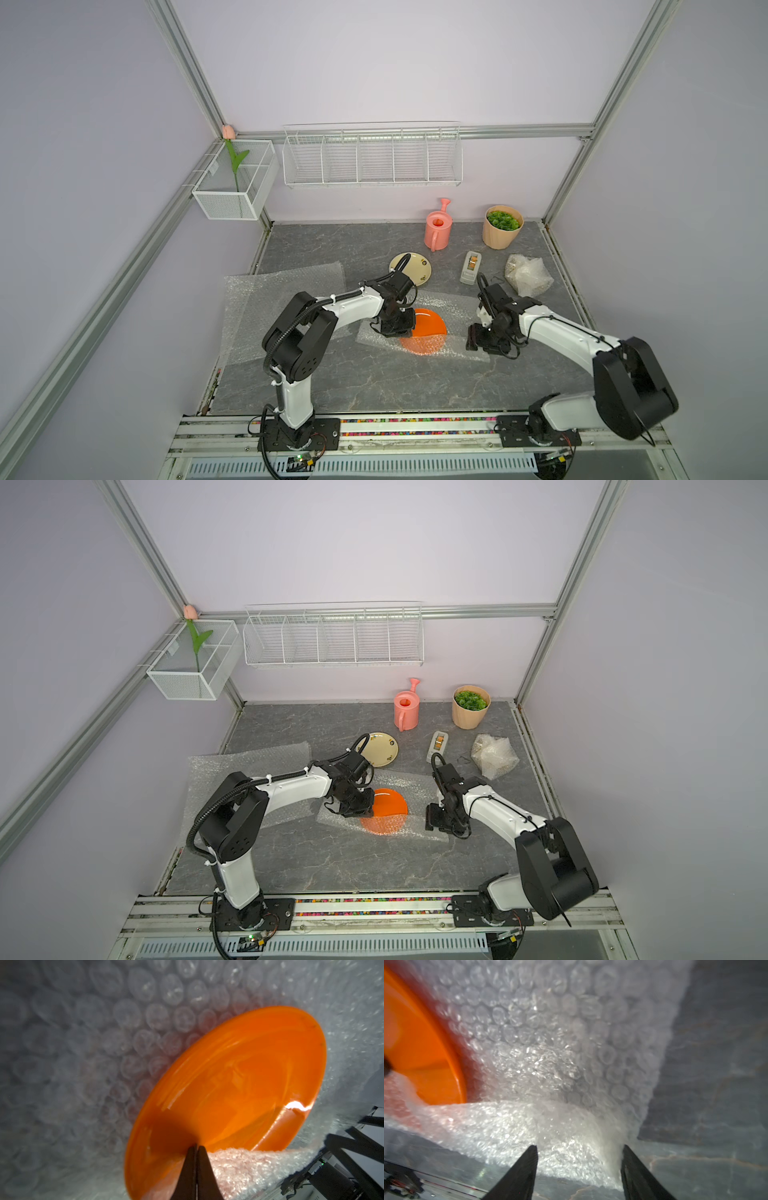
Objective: Wrap dinner plates in bubble wrap
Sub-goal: Wrap the plate in the bubble wrap.
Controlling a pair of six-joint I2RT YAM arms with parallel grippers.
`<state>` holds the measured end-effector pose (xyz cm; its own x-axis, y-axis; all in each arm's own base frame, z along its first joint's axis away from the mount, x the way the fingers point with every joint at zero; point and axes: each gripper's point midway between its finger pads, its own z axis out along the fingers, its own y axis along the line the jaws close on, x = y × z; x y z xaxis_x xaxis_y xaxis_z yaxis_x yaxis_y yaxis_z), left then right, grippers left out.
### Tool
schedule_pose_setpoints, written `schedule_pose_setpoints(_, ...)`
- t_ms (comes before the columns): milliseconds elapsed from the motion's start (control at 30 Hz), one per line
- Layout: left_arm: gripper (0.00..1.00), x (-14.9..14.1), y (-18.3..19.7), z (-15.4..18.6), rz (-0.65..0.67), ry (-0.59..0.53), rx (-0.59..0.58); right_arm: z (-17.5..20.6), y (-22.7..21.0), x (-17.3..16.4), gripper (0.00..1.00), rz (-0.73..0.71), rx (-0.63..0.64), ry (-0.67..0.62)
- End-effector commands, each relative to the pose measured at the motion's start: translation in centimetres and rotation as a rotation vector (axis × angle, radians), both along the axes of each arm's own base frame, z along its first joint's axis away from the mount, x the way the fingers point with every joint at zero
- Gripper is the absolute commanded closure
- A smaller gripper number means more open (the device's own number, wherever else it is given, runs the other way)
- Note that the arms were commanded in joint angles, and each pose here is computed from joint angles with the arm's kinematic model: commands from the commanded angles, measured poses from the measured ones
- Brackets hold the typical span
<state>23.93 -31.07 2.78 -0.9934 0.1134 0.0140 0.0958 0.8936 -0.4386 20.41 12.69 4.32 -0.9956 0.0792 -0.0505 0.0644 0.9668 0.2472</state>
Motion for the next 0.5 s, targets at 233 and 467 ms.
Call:
schedule_pose_setpoints(233,0.95,-0.4,0.8,-1.0,-0.001,0.024,0.035,0.2,-1.3,-2.4,0.19,-0.188,0.205,0.013)
schedule_pose_setpoints(467,0.96,-0.4,0.8,-0.8,0.005,0.022,0.033,-0.6,0.3,-1.8,0.46,-0.312,0.474,0.066)
